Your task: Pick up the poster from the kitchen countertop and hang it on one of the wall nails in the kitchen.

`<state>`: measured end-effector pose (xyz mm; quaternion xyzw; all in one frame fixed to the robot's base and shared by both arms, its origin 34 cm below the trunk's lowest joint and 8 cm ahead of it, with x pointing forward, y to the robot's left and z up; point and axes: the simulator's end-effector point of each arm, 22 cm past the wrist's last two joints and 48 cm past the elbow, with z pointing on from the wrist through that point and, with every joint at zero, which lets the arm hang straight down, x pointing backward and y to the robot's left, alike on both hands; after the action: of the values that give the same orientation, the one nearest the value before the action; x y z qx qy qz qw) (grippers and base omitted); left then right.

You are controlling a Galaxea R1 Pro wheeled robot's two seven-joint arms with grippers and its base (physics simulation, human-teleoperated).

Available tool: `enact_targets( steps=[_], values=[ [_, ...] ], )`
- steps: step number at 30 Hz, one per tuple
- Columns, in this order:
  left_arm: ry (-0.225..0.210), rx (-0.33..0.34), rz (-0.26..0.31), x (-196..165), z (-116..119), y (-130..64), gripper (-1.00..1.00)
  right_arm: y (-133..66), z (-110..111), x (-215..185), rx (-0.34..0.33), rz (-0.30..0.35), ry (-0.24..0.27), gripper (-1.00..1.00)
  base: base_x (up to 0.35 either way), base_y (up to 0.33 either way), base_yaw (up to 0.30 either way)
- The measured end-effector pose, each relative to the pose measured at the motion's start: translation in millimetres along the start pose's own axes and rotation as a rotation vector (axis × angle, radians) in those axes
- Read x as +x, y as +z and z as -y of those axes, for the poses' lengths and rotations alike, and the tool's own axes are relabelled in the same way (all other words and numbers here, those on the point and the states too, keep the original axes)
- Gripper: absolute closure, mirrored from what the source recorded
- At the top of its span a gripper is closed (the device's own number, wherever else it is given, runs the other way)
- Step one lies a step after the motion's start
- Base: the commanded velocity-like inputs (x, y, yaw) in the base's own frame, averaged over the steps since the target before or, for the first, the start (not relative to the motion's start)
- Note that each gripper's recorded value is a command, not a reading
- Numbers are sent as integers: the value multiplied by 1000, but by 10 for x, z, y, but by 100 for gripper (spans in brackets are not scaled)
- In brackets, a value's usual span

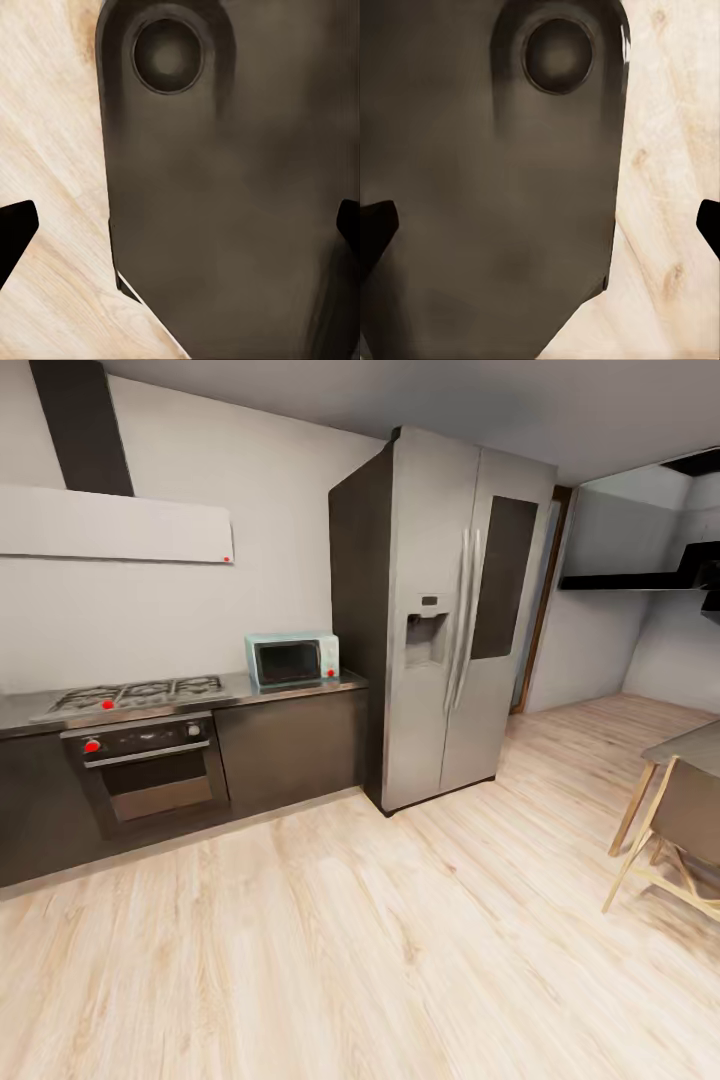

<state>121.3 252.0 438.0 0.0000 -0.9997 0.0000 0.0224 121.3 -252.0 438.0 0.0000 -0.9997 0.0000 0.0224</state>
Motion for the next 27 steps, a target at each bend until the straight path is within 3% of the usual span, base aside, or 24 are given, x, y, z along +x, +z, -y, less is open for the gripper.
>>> enact_targets(
  steps=[5, 24, 27],
  values=[
    [6, 8, 10, -23, 60, 0, -100, -2, -169, 20, -25, -18, 0, -100, 0, 0, 0],
    [6, 8, 10, -23, 60, 0, -100, -2, -170, 20, -25, -18, 0, -100, 0, 0, 0],
    [7, -3, 30, -60, -13, -2, -100, -3, -58, -207, -10, 24, 1, -100, 0, 0, 0]
  ],
)
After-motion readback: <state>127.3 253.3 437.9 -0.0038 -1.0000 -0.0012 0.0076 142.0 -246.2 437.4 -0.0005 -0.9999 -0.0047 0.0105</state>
